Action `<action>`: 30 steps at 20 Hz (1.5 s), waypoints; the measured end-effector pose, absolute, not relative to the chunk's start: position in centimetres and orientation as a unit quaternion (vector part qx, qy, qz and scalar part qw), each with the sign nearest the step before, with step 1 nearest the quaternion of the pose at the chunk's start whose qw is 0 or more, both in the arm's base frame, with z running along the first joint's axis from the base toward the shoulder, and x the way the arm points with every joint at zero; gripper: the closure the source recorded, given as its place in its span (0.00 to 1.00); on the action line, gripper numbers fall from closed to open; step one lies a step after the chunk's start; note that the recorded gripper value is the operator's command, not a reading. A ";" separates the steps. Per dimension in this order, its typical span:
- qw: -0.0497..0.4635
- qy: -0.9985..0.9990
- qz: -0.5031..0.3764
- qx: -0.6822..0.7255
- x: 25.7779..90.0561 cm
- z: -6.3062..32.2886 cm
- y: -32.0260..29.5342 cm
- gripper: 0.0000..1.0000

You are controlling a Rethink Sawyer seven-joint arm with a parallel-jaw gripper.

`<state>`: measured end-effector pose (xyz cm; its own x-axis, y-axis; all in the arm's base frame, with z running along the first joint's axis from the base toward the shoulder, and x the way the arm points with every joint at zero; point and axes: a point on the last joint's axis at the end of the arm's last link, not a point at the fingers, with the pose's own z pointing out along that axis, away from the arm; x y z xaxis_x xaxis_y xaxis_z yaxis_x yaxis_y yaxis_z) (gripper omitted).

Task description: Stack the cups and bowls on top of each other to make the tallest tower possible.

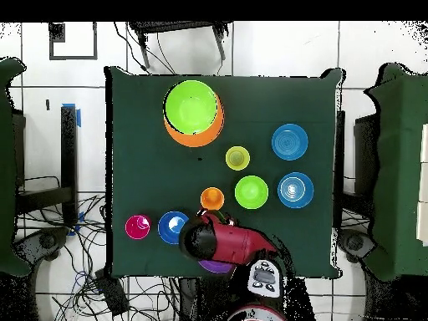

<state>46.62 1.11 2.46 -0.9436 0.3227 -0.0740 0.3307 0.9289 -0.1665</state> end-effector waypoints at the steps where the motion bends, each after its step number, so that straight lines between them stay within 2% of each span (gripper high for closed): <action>1: 0.020 0.982 -0.088 0.167 46.3 2.4 1.2 0.00; 22: -0.028 0.984 -0.071 0.158 40.5 3.2 4.5 0.00; 30: -0.002 0.989 -0.070 0.133 40.2 2.0 6.4 0.00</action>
<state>40.20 6.36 2.03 -0.9646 0.2631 -0.0156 0.2627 0.9548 -0.1394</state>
